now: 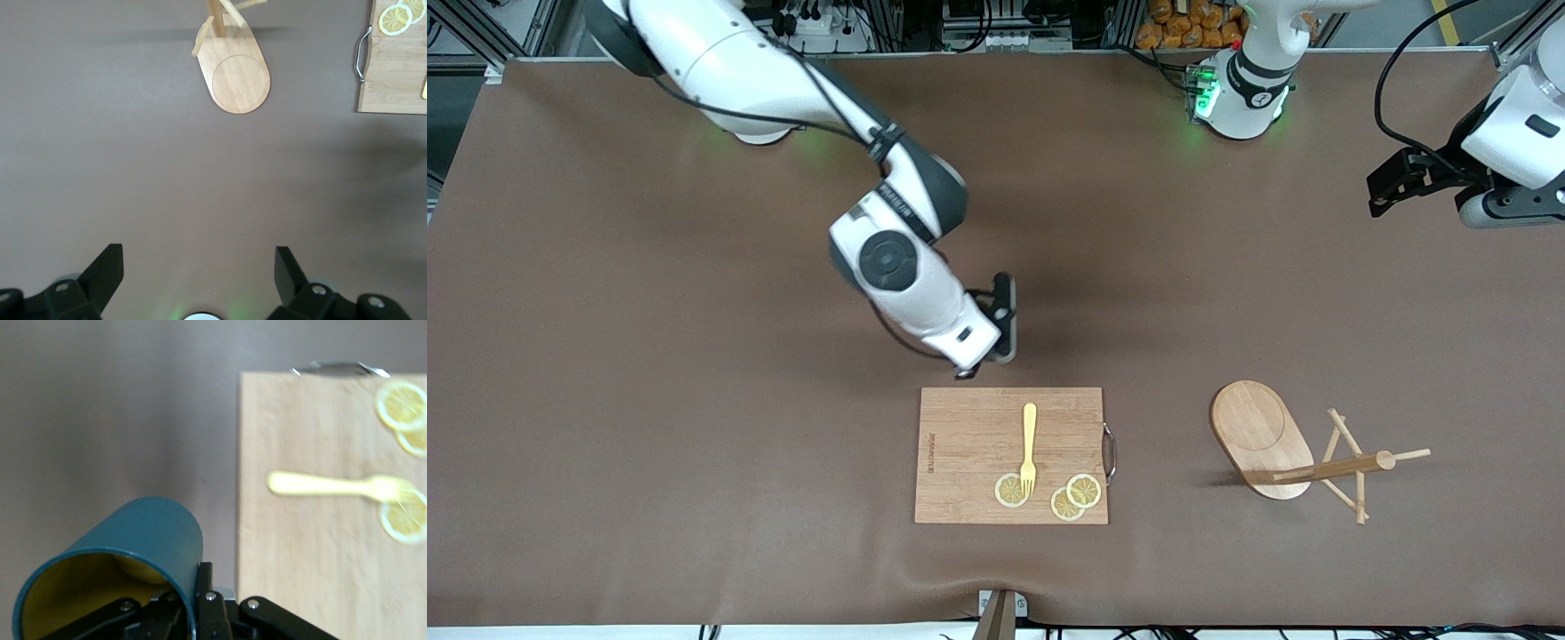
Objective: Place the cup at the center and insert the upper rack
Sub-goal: 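Lift the teal mug and carry it toward the table center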
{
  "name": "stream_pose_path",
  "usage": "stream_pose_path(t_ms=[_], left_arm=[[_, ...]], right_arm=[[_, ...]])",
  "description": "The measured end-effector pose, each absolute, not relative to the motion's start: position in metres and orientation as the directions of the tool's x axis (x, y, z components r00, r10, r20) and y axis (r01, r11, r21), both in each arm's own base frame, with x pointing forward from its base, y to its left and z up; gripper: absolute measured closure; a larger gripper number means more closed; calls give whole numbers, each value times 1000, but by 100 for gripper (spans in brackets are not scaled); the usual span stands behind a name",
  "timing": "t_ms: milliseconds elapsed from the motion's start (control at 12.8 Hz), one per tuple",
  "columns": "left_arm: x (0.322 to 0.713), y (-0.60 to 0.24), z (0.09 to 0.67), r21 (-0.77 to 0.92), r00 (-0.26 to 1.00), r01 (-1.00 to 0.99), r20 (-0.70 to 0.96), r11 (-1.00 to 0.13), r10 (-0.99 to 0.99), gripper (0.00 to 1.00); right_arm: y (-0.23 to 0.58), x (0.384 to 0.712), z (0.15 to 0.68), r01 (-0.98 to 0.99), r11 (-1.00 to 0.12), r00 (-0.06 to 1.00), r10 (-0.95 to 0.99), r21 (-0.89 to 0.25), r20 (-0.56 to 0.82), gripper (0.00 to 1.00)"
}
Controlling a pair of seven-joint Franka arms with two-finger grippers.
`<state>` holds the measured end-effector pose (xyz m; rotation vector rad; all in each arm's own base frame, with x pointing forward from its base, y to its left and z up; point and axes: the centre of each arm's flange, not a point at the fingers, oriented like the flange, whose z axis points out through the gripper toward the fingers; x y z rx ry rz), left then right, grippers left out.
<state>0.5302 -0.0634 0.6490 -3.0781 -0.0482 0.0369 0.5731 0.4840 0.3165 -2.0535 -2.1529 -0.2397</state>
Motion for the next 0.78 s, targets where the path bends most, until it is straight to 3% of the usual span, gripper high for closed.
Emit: stream_pose_path(t_ms=[312,780], left_arm=[[529,-51,660,-60,998,55,-1,-997,55,0],[529,-48,661,-60,998,61,-2,-996,61,0]], right_arm=[[529,530,312,995,105,-102,971,-3,216,96],[538,518,283,997,-58,66,984,-51,167,96]])
